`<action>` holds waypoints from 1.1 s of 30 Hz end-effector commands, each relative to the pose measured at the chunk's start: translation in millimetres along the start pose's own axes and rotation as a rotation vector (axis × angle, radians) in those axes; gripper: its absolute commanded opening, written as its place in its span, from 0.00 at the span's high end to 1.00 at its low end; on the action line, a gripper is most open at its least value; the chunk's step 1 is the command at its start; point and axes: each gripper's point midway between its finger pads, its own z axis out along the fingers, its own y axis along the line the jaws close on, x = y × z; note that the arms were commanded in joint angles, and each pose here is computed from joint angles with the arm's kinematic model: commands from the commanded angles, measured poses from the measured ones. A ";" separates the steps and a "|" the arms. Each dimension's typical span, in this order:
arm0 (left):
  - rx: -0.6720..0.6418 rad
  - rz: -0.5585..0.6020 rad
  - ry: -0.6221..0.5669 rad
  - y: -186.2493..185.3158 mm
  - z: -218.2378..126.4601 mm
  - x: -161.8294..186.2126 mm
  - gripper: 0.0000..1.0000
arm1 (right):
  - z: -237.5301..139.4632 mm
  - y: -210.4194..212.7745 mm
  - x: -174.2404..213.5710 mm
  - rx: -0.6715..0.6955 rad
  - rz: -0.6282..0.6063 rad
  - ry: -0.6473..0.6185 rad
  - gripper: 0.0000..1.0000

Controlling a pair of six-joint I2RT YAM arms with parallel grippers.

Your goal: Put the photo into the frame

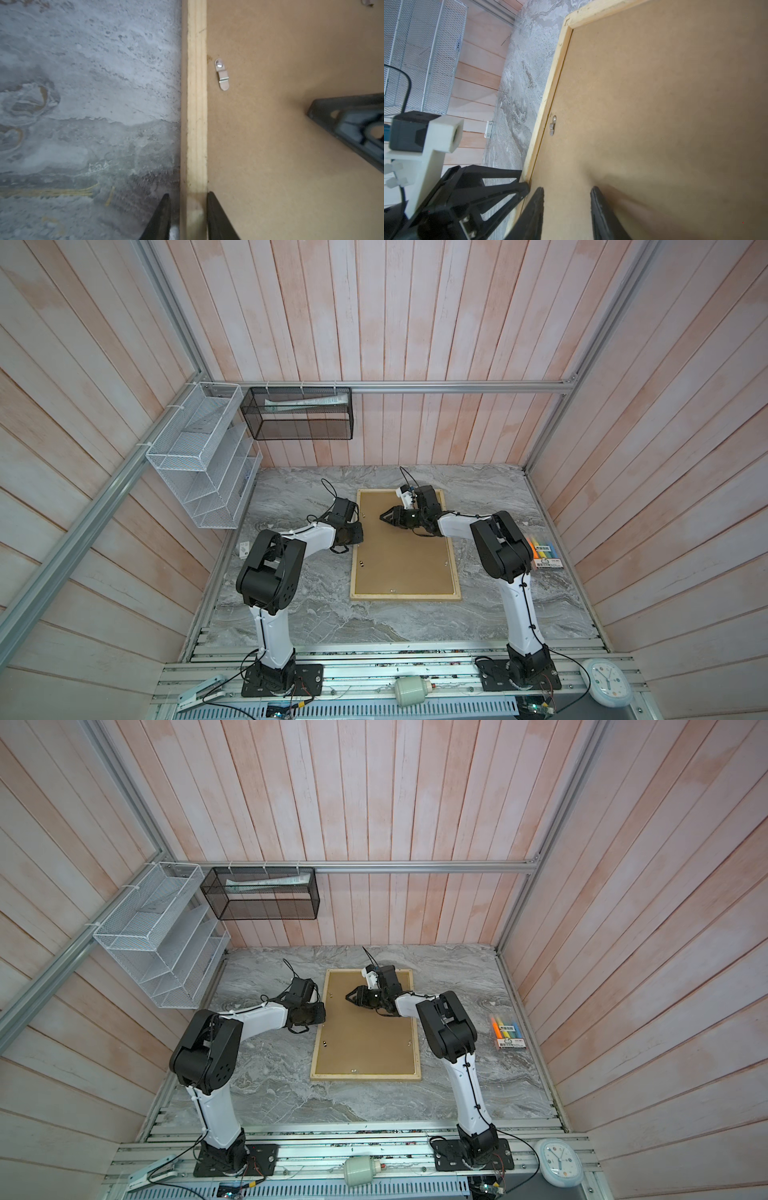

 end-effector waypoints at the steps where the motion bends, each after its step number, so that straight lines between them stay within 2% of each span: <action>1: -0.002 0.007 0.025 1.4 8.3 3.5 0.70 | 14.1 3.5 0.4 -0.008 0.039 0.001 0.61; 14: 0.009 -0.014 0.051 1.7 10.0 6.0 0.73 | 49.5 7.0 8.2 0.037 0.137 0.024 0.62; 22: 0.091 -0.033 0.062 -8.9 10.5 6.8 0.75 | 66.3 -1.5 13.1 0.107 0.113 0.061 0.62; 33: 0.122 -0.033 0.060 -14.5 8.0 5.6 0.75 | 86.2 3.0 23.9 0.141 0.086 0.118 0.61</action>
